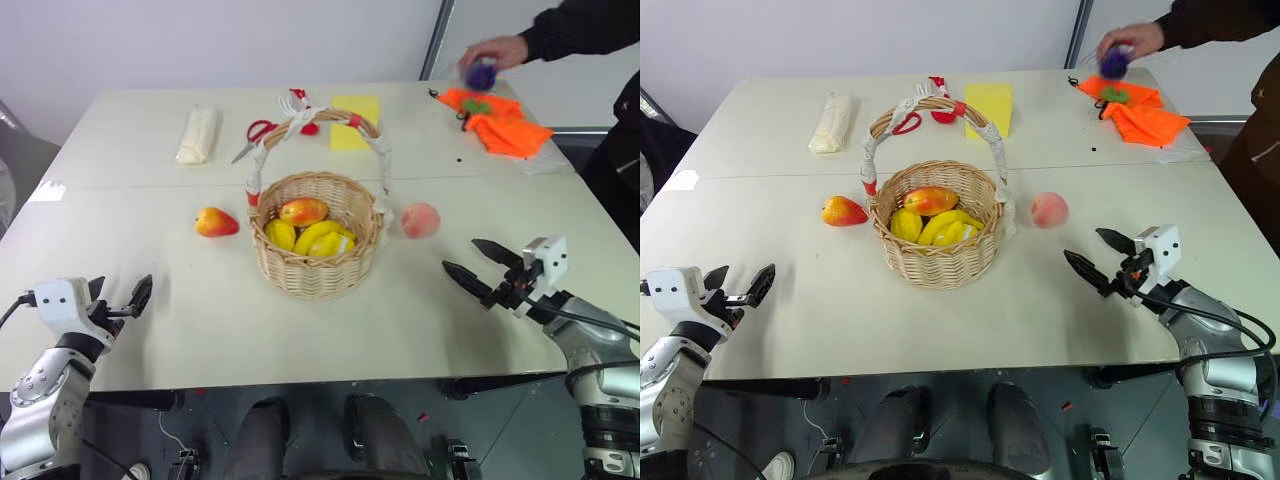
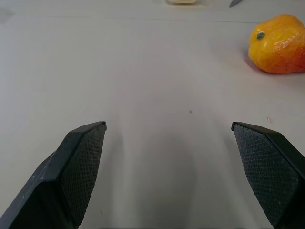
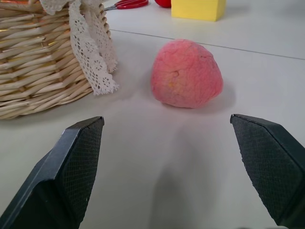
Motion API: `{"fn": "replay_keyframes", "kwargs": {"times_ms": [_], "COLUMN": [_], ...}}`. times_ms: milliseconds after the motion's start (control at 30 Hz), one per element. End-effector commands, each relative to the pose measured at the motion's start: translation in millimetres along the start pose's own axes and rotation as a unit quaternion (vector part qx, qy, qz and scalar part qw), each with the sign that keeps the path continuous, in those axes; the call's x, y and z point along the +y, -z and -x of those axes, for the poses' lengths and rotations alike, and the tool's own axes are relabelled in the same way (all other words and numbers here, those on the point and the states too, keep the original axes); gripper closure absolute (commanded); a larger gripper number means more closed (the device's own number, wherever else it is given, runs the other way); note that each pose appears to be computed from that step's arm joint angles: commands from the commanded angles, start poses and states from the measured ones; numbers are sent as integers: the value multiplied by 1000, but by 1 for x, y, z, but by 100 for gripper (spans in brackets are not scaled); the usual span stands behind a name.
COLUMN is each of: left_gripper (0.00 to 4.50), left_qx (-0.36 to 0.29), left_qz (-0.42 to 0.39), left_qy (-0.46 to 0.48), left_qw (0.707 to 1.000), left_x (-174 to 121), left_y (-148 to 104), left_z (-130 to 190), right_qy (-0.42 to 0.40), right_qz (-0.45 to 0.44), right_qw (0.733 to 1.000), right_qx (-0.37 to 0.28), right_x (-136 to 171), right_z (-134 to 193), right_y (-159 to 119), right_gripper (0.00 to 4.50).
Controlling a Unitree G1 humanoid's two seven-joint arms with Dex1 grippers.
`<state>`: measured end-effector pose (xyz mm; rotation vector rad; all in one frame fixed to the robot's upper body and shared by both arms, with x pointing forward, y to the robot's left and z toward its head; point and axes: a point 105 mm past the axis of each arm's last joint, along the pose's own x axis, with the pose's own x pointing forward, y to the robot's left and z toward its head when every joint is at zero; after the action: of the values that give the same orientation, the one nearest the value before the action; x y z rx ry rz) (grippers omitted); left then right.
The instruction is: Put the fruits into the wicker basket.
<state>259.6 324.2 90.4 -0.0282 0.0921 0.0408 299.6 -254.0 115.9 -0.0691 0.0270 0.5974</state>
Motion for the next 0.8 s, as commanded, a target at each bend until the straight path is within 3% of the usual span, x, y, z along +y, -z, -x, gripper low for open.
{"fn": "replay_keyframes", "kwargs": {"times_ms": [33,600,800], "left_gripper": [0,0,0], "left_qx": [-26,-40,-45], "left_qz": [-12,15,1], "left_qy": [2,23,44], "left_qw": [1000,999,998], "left_x": [2,-15,-34], "left_y": [-17,-24,-40], "left_z": [1,-12,-21], "right_qy": [16,19,7], "right_qz": [27,40,44], "right_qw": [999,999,999], "right_qx": [-16,-23,-28], "right_x": [-9,-5,0], "right_z": [6,1,-4], "right_y": [-13,-15,-22], "right_gripper": [6,6,6]}}
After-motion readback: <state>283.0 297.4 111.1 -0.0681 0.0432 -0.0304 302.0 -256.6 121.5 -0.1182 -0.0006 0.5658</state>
